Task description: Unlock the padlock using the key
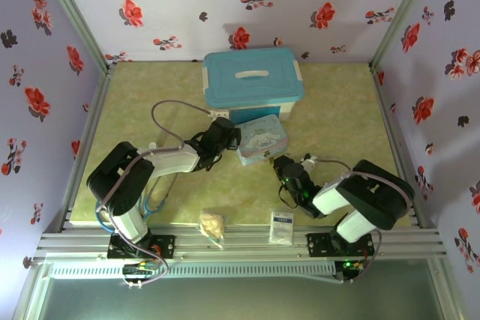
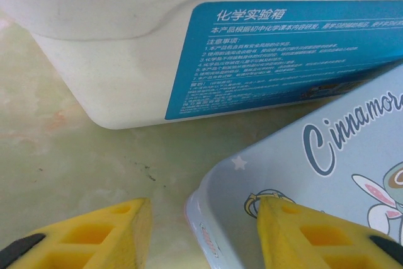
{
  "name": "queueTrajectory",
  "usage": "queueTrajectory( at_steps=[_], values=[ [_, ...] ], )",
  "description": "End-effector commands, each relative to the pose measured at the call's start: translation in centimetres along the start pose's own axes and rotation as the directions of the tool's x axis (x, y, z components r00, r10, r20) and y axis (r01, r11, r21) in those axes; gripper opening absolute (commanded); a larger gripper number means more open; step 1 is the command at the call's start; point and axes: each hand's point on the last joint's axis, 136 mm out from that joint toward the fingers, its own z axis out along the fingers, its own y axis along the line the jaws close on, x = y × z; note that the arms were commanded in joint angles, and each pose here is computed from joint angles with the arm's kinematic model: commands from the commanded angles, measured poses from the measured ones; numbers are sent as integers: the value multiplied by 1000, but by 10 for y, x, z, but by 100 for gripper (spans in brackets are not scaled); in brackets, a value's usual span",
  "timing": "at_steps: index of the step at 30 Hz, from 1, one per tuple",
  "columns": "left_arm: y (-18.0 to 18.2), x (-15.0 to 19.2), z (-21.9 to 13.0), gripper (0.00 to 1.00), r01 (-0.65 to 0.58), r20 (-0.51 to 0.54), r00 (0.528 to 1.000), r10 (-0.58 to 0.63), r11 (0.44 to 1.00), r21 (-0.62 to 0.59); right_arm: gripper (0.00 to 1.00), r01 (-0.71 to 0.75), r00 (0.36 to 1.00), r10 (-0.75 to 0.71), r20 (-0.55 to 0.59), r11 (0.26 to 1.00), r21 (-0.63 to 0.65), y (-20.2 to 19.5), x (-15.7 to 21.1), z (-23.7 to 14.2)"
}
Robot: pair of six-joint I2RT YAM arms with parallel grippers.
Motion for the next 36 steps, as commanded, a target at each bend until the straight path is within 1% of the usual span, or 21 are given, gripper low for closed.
queueTrajectory(
  at_steps=[1,3,7,10,14,20,25,30,33,34,36],
  values=[
    [59,80,4,48,-182,-277,952,128,967,-179,0,109,988,-105,-115,994,28,4,5,-5],
    [55,76,5,48,-189,-273,952,137,966,-175,0,171,971,-156,-180,983,72,-6,3,-13],
    [52,63,8,48,-186,-252,957,140,968,-170,0,236,931,-198,-308,967,92,-23,0,-32],
    [51,56,10,48,-192,-247,958,147,967,-169,0,223,902,-183,-391,973,59,-27,4,-41],
    [51,49,12,48,-206,-245,956,162,964,-169,0,234,874,-190,-448,971,44,-30,6,-50],
    [52,42,11,49,-196,-229,961,155,966,-171,0,233,861,-176,-478,971,61,-46,7,-63],
    [52,44,12,49,-191,-232,961,149,967,-169,0,229,862,-167,-479,970,75,-59,8,-72],
    [51,44,13,49,-181,-228,963,141,970,-165,0,252,868,-177,-464,962,104,-70,3,-82],
    [51,42,13,51,-180,-226,964,140,970,-165,0,302,849,-201,-488,944,135,-75,1,-86],
    [50,41,13,52,-181,-225,964,141,970,-165,1,322,836,-211,-506,936,141,-75,1,-87],
    [48,35,13,53,-183,-218,965,146,970,-161,10,360,818,-221,-531,917,173,-78,0,-90]
  ],
)
